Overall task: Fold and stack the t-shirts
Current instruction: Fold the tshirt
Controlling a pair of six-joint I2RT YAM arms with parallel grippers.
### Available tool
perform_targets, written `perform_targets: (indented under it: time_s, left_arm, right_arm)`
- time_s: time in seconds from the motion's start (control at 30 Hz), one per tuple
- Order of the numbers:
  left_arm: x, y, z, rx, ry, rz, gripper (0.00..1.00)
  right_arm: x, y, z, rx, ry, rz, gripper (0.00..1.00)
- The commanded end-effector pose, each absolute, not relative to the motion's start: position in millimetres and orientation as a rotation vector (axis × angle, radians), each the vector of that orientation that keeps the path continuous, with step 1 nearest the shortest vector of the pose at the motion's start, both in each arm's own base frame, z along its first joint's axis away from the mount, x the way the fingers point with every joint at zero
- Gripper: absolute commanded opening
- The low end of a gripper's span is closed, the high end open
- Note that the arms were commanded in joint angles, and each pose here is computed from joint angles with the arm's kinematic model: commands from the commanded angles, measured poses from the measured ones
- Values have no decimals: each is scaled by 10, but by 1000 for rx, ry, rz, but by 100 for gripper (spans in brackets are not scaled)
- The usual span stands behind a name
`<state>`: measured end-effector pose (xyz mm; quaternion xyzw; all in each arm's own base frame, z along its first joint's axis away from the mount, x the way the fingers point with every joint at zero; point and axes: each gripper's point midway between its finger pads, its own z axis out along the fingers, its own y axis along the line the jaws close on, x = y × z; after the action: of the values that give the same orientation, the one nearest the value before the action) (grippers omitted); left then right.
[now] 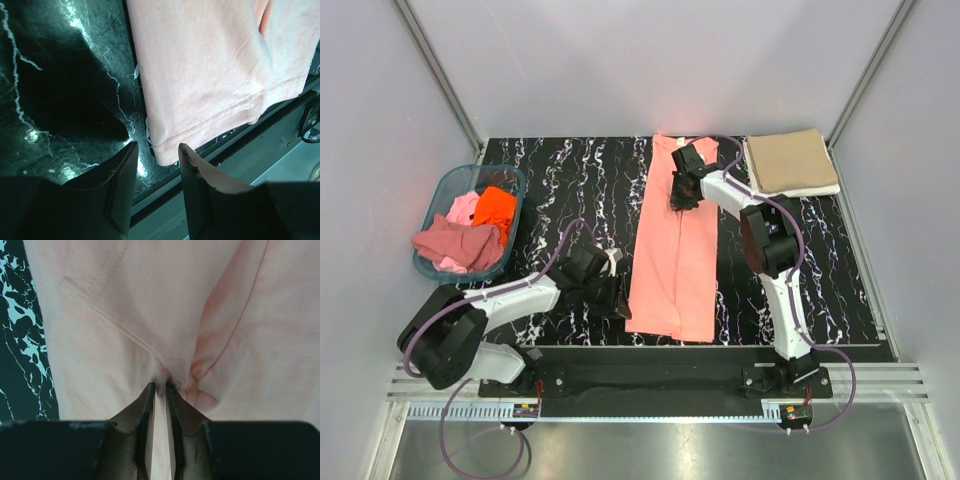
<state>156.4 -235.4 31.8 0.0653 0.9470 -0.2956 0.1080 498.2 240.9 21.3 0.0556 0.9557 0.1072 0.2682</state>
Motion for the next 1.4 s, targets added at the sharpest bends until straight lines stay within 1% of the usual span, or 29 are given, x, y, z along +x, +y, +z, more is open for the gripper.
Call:
perform_targets:
  time_s: [0.0,0.1,0.13,0.17,0.23,0.27,0.33,0.37,0.4,0.43,0.47,0.53,0.67,0.77,0.87,0.97,1.07,1.2,1.27,1.3,1.33,1.37]
  left_arm:
    - [1668,-2551,455,225,2738,-980,43]
    - [1685,-2461,327,205,2774,-885,42]
    - [1672,-2437,294,203,2782,-871,42]
    - [1669,-2423,275,199,2785,-865,42]
    - [1646,-2408,246,194,2794,-859,42]
    - [1655,-2416,246,196,2786,-864,42]
    - [1611,-2428,232,198,2795,-889,42]
    - [1617,-2447,241,198,2786,-908,42]
    - [1590,-2461,242,194,2789,-929,42]
    - [1568,-2454,231,190,2790,-936,41]
    - [1558,-2458,225,190,2791,-942,41]
    - [1519,-2458,231,200,2798,-959,41]
    - [1454,-2437,247,204,2814,-959,38]
    - [1419,-2423,275,203,2814,-949,35]
    - [1371,-2453,314,216,2818,-959,33]
    - [1343,-2486,311,228,2829,-960,32]
    - [1340,-2497,299,225,2839,-948,27]
    - [1345,-2478,290,217,2841,-918,24]
    - [1353,-2486,301,216,2843,-917,19]
    - [1353,-2482,297,217,2845,-913,17]
    - [1359,-2490,305,219,2842,-914,12]
    - [1355,-2493,306,220,2843,-914,10]
  right_arm:
    - [4926,2457,412,104,2589,353,22]
    - [4717,2563,832,108,2575,504,25]
    - [4626,2579,934,103,2583,541,29]
    - [4457,2607,1110,95,2588,614,30]
    - [4213,2626,1218,119,2619,697,34]
    - [3990,2561,1242,140,2641,711,36]
    - [3736,2474,1214,229,2680,724,38]
    - [3473,2363,1151,272,2713,715,46]
    - [3341,2325,1125,365,2731,720,50]
    - [3216,2291,1102,396,2739,716,51]
    - [2989,2224,1065,417,2756,706,51]
    - [2746,2101,1005,519,2787,651,51]
    - [2082,1861,836,608,2832,578,50]
    - [1708,1809,691,648,2862,584,47]
    - [1466,1767,605,670,2872,590,46]
    - [1358,1648,503,712,2862,533,43]
    - [1258,1619,392,720,2901,502,39]
    - [1246,1600,308,712,2907,462,37]
    - [1283,1627,279,706,2897,474,36]
    - [1289,1632,262,702,2899,471,34]
    - [1283,1628,232,706,2908,457,34]
    - [1264,1632,205,698,2916,456,33]
